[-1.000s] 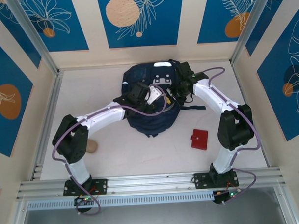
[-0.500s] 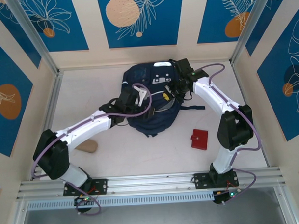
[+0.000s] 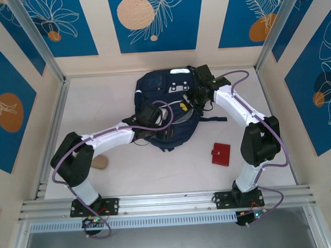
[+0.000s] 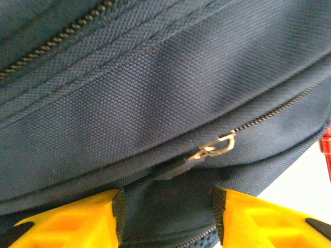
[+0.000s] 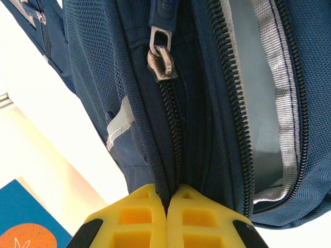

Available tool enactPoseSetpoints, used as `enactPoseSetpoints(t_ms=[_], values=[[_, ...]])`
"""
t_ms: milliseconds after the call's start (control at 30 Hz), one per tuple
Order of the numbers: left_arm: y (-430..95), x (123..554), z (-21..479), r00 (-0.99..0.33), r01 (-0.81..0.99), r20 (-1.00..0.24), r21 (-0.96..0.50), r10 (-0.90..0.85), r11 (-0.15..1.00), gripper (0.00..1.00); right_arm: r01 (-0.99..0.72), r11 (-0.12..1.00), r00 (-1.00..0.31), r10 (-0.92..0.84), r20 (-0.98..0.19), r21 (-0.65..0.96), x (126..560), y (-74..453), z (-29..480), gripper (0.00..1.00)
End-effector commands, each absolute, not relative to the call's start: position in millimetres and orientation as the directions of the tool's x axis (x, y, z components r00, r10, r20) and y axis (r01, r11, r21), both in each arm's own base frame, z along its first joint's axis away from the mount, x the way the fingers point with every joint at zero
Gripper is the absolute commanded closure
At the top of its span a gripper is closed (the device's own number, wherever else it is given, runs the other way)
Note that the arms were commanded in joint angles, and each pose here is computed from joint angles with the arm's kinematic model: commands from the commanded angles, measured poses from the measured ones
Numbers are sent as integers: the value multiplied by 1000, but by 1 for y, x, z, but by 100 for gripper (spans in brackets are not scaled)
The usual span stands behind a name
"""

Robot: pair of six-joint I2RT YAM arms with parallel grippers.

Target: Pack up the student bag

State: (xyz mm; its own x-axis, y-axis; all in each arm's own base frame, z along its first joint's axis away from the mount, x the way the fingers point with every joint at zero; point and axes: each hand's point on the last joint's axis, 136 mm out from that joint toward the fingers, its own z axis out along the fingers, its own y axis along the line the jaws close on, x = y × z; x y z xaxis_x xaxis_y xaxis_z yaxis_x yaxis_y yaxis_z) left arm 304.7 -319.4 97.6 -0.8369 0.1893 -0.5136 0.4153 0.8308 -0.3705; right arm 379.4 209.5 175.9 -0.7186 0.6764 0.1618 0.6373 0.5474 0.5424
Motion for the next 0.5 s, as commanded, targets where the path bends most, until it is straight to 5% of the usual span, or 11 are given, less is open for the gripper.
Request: enactPoseSetpoints(t_ms=[0, 200, 467], values=[[-340, 314, 117, -816, 431, -563, -434, 135, 791, 54, 554, 522, -755, 643, 127, 649, 395, 223, 207, 100], [-353, 315, 130, -791, 468, -604, -493, 99, 733, 56, 552, 522, -756, 642, 127, 650, 393, 222, 207, 100], [-350, 321, 130, -782, 456, -617, -470, 89, 755, 74, 553, 524, -755, 644, 124, 648, 391, 220, 206, 100]])
